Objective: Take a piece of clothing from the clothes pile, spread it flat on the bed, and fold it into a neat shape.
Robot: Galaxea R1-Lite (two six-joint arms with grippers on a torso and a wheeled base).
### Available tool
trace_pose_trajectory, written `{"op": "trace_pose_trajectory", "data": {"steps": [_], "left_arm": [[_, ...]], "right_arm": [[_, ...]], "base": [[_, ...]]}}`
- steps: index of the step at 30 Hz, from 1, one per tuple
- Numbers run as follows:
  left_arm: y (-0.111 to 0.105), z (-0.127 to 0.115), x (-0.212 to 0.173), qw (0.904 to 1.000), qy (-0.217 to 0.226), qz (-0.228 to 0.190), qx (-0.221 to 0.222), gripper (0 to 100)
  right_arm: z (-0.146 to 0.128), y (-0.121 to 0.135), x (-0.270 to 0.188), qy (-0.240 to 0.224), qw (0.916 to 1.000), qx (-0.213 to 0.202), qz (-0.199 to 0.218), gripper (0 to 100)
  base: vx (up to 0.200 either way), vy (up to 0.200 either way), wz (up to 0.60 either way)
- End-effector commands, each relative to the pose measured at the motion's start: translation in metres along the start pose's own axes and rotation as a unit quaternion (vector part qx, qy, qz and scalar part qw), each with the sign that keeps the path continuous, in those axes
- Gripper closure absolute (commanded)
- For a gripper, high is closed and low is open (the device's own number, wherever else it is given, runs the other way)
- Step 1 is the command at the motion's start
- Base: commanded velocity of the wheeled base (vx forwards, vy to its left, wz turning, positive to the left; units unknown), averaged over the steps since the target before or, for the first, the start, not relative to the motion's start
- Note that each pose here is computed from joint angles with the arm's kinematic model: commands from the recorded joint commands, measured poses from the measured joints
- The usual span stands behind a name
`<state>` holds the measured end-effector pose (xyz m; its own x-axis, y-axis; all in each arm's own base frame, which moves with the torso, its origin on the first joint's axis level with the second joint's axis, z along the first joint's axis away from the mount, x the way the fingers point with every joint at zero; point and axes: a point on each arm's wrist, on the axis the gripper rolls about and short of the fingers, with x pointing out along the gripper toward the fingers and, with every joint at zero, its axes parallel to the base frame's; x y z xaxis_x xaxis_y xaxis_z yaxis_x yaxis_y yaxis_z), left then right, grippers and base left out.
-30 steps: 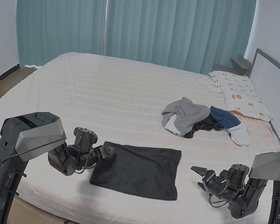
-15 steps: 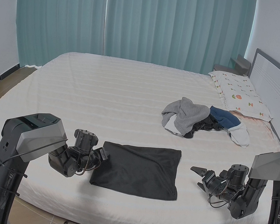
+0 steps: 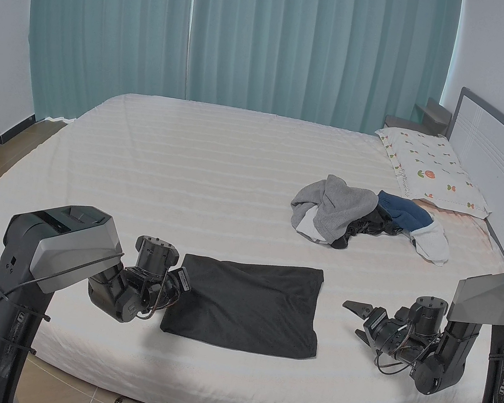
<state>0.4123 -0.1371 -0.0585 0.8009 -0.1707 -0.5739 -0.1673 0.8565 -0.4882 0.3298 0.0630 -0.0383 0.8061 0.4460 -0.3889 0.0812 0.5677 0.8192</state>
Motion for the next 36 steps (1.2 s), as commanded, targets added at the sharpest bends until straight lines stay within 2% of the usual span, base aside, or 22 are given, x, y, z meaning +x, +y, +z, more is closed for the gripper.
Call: {"op": "trace_pose_trajectory", "data": {"steps": [1, 7, 17, 26, 36], "left_arm": [[-0.0017, -0.0002, -0.0003, 1.0, -0.006, 0.001, 0.001, 100], [-0.003, -0.003, -0.0019, 0.9997, -0.023, -0.007, 0.005, 100], [-0.0017, -0.0041, -0.0043, 0.9997, -0.024, -0.007, 0.004, 100], [0.0024, -0.0083, -0.007, 0.9999, -0.016, 0.001, 0.004, 100], [0.0032, -0.0084, -0.009, 0.9995, -0.026, 0.02, 0.005, 100]], "right_arm": [[-0.0004, -0.0002, -0.0001, 0.001, 1.0, 0.0, 0.0, 0], [-0.0008, 0.0001, 0.0001, 0.001, 1.0, 0.0, 0.0, 0], [-0.001, -0.0001, -0.0002, 0.001, 1.0, -0.001, -0.001, 0], [-0.0012, -0.0003, -0.0004, 0.001, 1.0, -0.001, -0.002, 0], [-0.0014, -0.0005, -0.0007, 0.002, 1.0, -0.002, -0.002, 0]], "base": [[0.0, 0.0, 0.0], [0.0, 0.0, 0.0], [0.0, 0.0, 0.0], [0.0, 0.2, 0.0], [0.0, 0.2, 0.0]]}}
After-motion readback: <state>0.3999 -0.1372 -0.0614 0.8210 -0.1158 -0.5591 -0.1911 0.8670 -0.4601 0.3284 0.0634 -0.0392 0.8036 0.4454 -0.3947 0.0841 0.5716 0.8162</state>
